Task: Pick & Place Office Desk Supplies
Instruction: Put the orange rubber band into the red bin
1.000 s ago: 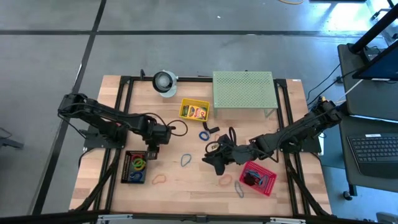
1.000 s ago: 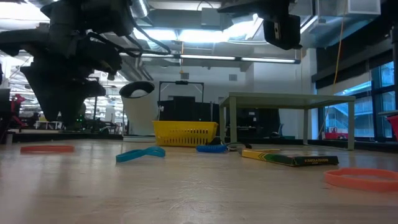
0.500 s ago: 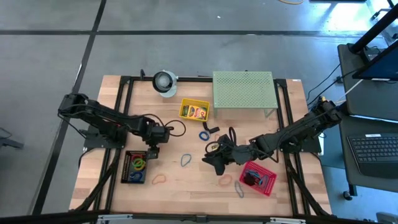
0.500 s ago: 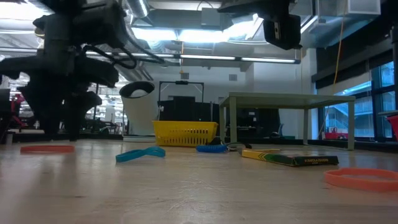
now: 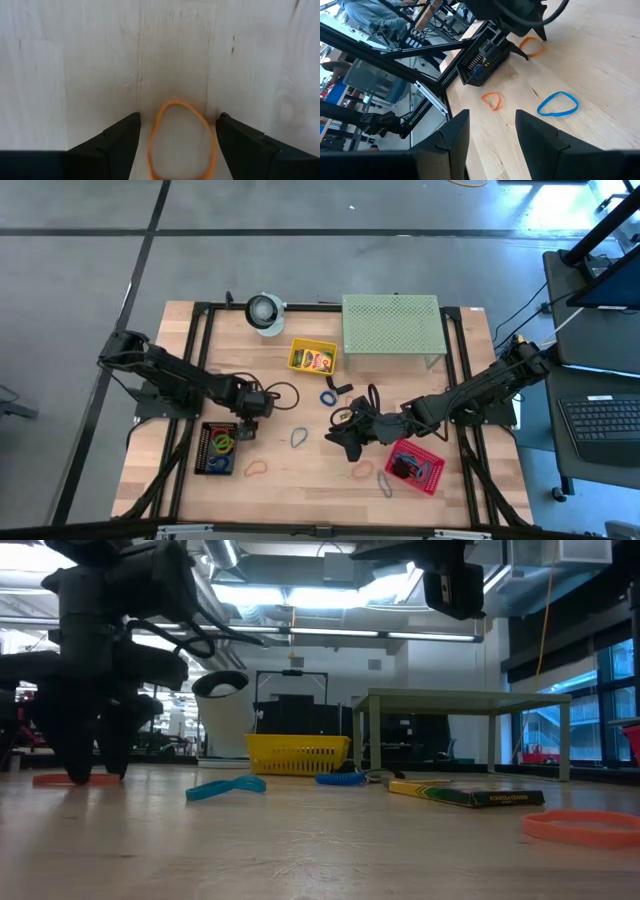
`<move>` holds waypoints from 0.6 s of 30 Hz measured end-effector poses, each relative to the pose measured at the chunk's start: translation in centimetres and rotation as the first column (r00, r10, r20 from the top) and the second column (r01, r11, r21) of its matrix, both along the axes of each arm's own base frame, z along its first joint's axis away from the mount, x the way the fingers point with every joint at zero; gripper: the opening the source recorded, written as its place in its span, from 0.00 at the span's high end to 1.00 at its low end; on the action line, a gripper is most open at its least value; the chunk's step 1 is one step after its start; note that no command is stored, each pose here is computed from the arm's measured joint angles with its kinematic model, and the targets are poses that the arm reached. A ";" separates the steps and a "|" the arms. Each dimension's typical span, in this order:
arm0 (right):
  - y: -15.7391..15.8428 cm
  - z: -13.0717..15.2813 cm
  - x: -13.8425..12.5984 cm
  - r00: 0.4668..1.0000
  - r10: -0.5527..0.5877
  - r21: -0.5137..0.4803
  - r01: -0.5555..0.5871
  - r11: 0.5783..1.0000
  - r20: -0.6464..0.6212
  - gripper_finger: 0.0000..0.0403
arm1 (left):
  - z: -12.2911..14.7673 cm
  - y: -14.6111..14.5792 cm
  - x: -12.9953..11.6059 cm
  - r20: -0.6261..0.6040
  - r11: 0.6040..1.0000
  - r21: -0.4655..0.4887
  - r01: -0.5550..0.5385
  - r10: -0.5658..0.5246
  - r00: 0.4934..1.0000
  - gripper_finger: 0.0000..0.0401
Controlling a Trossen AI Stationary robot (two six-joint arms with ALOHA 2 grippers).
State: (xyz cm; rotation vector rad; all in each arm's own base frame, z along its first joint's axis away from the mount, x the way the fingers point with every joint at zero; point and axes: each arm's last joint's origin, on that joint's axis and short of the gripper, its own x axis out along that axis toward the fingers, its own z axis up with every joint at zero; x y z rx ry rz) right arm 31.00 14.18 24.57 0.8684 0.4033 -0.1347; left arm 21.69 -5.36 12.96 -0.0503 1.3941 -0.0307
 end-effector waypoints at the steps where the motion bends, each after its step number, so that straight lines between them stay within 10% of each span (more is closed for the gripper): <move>1: 0.0 0.0 0.0 1.000 0.000 0.001 0.000 1.000 0.002 0.60 | -0.4 -0.1 -0.1 -0.023 1.000 0.013 -0.011 0.011 1.000 0.37; 14: 0.0 0.1 0.0 1.000 0.000 0.005 0.000 1.000 0.007 0.60 | -2.1 -0.7 0.1 -0.082 0.996 0.074 -0.043 0.049 0.995 0.96; 18: 0.0 0.1 0.0 1.000 0.000 0.003 0.000 1.000 0.007 0.60 | -2.0 -0.7 0.1 -0.083 0.998 0.051 -0.040 0.044 0.996 0.99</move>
